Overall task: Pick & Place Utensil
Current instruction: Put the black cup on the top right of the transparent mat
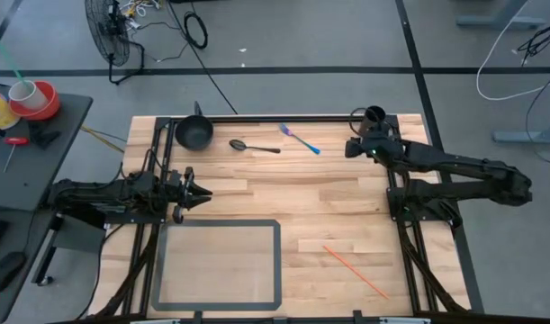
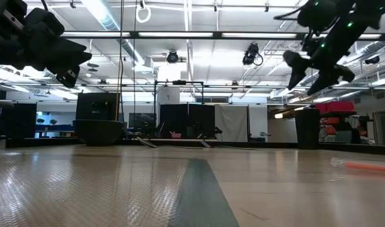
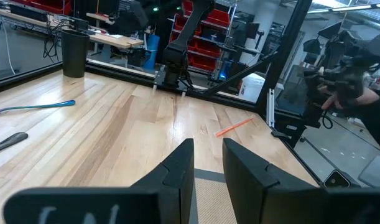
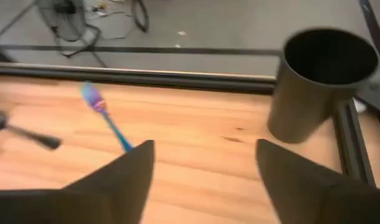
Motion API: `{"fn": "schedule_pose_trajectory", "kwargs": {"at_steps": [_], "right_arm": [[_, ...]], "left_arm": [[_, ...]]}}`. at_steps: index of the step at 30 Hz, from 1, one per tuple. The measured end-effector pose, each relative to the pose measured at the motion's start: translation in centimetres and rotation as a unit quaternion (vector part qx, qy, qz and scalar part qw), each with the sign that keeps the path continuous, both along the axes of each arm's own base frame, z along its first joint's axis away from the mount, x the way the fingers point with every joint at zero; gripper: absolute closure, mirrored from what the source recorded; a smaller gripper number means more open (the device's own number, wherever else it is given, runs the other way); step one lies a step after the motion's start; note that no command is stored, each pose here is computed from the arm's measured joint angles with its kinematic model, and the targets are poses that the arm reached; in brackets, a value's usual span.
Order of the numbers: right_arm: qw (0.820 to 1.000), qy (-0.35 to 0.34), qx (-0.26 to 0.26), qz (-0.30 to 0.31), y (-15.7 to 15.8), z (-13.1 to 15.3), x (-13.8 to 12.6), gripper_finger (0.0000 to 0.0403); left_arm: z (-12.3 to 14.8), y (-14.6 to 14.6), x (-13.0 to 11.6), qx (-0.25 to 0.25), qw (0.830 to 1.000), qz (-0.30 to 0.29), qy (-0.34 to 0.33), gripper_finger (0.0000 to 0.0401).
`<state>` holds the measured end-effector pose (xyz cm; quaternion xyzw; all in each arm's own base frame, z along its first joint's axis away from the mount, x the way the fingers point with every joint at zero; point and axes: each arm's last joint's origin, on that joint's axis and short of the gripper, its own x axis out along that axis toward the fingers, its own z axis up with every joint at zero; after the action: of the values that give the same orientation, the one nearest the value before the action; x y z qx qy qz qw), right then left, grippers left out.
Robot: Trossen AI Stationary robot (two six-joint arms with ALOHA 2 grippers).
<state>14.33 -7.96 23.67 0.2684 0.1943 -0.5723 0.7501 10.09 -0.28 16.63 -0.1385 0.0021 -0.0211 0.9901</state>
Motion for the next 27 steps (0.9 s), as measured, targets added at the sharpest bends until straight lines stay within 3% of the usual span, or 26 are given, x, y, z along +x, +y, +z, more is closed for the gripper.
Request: {"fn": "schedule_pose_trajectory", "kwargs": {"at_steps": [5,12,16,27], "right_arm": [[0.998,0.027,0.017,-0.055,-2.3,-1.3,0.4,0.0012],[0.988,0.076,0.037,-0.131,-5.1,-3.4,0.2,0.0021],[0.982,0.062,0.043,-0.173,-5.9,-3.8,-0.1,0.0005],[0.970,0.075,0.012,-0.232,-8.4,-4.9,-0.4,0.0004]], "left_arm": [[0.0,0.0,0.0,0.000,1.000,0.000,0.000,0.0311],[0.0,0.0,0.0,0.000,1.000,0.000,0.000,0.0311],[0.0,0.0,0.0,0.000,1.000,0.000,0.000,0.0311],[0.0,0.0,0.0,0.000,1.000,0.000,0.000,0.0311]]}}
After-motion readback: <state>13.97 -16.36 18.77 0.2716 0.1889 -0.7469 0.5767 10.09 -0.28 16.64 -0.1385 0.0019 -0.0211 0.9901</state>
